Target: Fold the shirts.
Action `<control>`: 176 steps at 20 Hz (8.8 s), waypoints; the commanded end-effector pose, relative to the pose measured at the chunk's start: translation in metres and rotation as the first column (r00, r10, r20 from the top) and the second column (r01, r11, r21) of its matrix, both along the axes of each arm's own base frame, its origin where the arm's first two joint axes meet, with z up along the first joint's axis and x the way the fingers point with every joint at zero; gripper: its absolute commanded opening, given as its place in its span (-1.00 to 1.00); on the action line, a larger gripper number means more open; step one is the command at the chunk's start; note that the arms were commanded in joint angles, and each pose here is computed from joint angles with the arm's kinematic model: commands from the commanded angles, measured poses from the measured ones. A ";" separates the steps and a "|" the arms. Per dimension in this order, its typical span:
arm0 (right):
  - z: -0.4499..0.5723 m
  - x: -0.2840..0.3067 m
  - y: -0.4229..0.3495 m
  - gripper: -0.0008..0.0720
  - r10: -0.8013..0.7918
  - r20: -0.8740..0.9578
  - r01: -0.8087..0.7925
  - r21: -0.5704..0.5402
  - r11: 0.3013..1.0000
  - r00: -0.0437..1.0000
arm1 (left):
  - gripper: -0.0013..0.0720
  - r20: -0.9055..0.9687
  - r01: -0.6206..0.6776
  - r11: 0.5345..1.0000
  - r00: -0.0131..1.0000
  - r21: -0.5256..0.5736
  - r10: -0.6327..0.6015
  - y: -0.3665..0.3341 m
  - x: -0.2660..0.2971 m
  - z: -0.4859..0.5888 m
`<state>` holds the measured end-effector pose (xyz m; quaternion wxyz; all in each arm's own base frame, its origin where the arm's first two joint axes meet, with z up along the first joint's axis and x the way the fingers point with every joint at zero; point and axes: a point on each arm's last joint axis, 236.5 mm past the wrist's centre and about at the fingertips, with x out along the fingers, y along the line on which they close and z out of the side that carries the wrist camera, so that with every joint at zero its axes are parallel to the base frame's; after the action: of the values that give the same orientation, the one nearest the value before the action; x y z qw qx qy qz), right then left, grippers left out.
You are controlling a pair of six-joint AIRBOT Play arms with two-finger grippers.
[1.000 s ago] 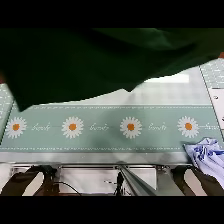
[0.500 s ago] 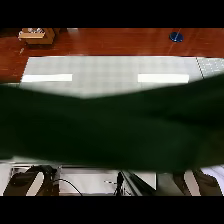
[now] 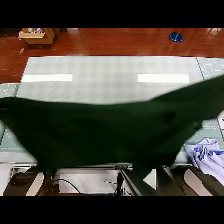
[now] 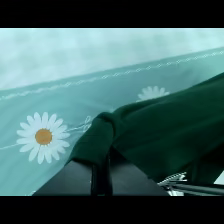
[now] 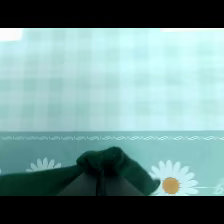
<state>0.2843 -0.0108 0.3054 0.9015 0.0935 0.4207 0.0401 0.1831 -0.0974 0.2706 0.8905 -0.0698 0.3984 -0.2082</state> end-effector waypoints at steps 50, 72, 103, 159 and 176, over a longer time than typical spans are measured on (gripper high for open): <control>-0.333 0.033 -0.023 0.35 0.019 -0.596 0.161 0.247 0.955 0.803 | 0.78 -0.826 -0.499 0.864 0.515 -0.070 0.230 0.112 0.039 -0.387; -0.396 -0.056 0.031 0.65 0.073 -0.677 0.324 0.441 0.837 0.732 | -0.88 -0.838 -0.385 0.904 0.543 -0.188 0.057 0.075 0.038 -0.384; 0.242 -0.138 0.002 -0.89 -0.076 0.834 0.340 -0.138 0.930 0.547 | -0.88 0.844 -0.332 0.941 0.485 -0.063 0.227 0.010 -0.064 0.248; -0.301 0.156 -0.035 -0.89 -0.018 -0.565 -0.063 -0.123 0.990 0.825 | -0.88 -0.507 -0.058 0.993 0.856 0.098 0.100 0.072 0.236 -0.294; -0.273 0.049 -0.074 0.48 -0.010 -0.556 0.104 0.138 0.985 0.831 | 0.67 -0.662 -0.160 0.987 0.740 0.003 0.122 0.127 0.118 -0.265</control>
<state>0.3563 -0.0794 0.0201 0.7104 0.1143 0.6944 0.0043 0.3564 0.0222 0.0051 0.7295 -0.1406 0.6599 -0.1122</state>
